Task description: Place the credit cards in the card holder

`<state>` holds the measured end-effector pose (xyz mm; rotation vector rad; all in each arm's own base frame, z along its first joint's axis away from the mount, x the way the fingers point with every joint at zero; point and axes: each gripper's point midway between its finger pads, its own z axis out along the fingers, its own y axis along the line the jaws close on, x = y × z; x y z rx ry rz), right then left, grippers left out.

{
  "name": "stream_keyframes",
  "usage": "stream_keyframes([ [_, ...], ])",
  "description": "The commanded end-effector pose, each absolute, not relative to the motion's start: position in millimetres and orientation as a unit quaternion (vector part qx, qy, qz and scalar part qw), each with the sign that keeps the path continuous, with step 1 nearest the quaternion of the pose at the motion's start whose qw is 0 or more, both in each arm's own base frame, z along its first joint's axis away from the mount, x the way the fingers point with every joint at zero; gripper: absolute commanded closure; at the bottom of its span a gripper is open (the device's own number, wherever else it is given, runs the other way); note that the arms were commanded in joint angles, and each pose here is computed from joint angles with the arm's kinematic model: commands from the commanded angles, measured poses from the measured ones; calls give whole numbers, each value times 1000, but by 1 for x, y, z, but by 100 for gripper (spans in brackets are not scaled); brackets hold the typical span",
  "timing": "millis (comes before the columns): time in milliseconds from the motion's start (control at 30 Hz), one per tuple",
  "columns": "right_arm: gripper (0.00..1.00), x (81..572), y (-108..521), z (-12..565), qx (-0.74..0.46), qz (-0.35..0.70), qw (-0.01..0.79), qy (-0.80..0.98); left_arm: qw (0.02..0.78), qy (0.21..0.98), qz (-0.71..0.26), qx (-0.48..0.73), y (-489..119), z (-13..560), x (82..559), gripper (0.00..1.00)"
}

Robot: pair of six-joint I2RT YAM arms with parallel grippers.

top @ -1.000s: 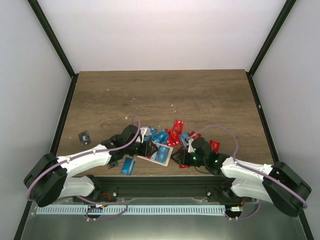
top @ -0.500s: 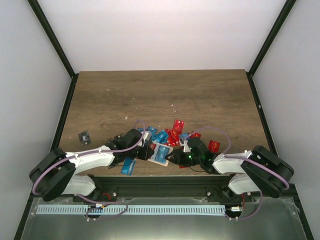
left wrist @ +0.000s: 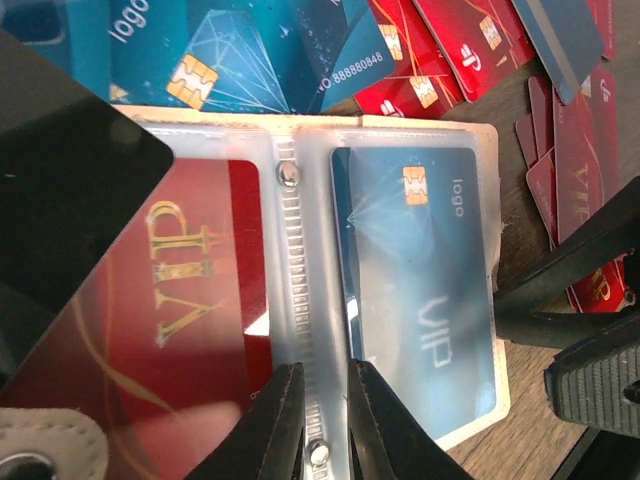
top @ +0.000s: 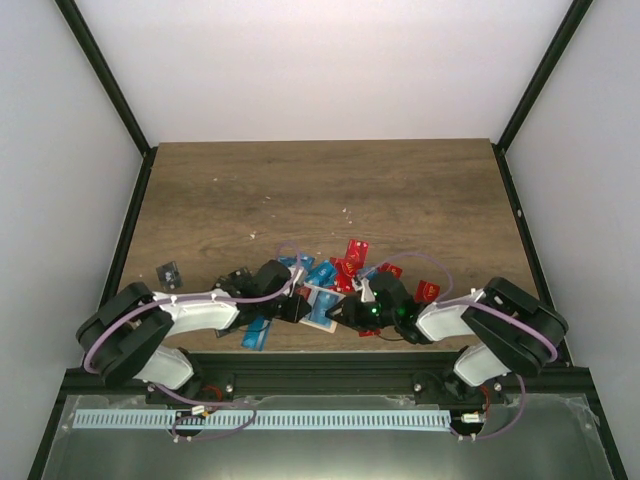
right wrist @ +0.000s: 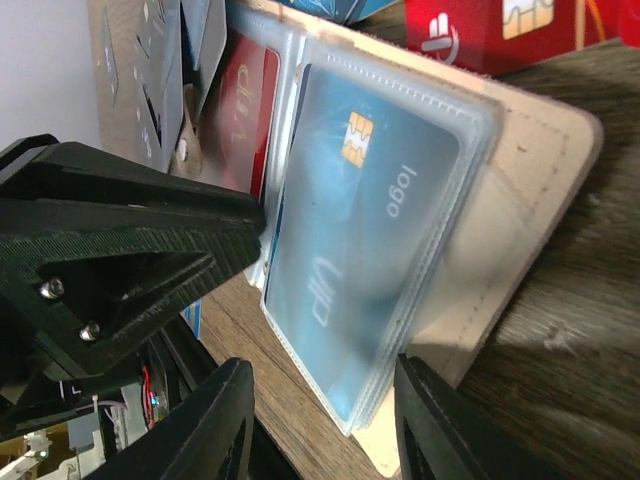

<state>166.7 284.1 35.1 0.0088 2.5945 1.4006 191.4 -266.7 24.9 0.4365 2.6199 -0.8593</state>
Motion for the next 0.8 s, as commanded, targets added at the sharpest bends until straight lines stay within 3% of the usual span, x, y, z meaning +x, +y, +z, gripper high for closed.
stream_keyframes([
  [0,59,173,295,39,-5,481,99,871,159,924,-306,168,-271,15,184,85],
  [767,62,168,276,63,-49,442,138,885,143,893,-385,187,-333,41,161,87],
])
